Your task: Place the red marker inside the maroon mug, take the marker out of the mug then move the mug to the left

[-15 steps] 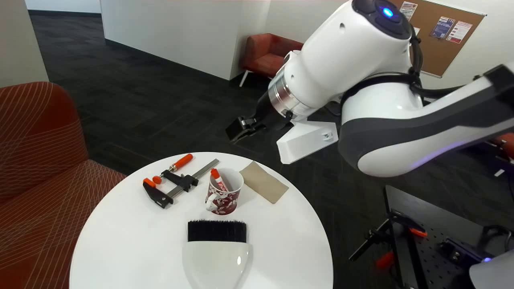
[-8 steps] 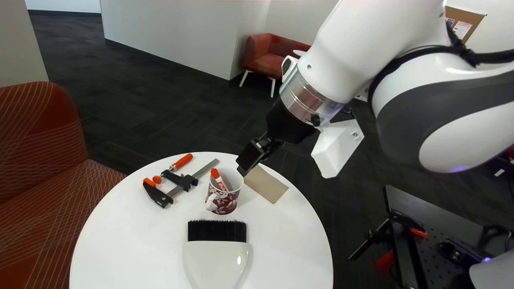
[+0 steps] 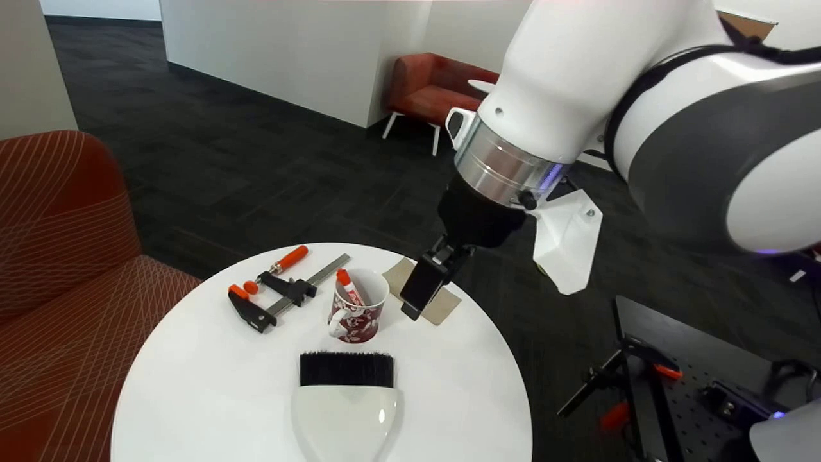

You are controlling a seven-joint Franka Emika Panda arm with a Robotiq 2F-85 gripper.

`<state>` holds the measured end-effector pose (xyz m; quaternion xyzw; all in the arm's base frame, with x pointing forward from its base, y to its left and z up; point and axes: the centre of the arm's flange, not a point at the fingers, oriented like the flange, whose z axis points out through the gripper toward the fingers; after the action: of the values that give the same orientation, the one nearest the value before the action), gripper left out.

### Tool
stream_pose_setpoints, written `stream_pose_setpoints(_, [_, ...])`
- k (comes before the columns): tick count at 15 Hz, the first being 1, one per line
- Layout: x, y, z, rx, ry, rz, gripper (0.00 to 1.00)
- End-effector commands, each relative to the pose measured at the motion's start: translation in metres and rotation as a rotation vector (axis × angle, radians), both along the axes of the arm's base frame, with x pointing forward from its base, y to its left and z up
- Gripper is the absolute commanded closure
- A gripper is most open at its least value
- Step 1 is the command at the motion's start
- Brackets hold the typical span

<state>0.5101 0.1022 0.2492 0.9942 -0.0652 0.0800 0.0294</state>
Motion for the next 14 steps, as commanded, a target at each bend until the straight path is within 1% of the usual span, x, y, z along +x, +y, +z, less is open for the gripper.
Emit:
stream_pose_setpoints(1, [0.001,-0.008,-0.007,-0.001,0.038,0.028,0.00])
stream_pose_setpoints(5, [0.013,-0.019,-0.021,-0.010,-0.001,0.002,0.00])
stream_pose_setpoints(10, [0.033,-0.036,-0.042,-0.012,-0.027,0.015,0.00])
stream_pose_setpoints(14, [0.051,-0.042,-0.058,-0.020,-0.047,0.019,0.00])
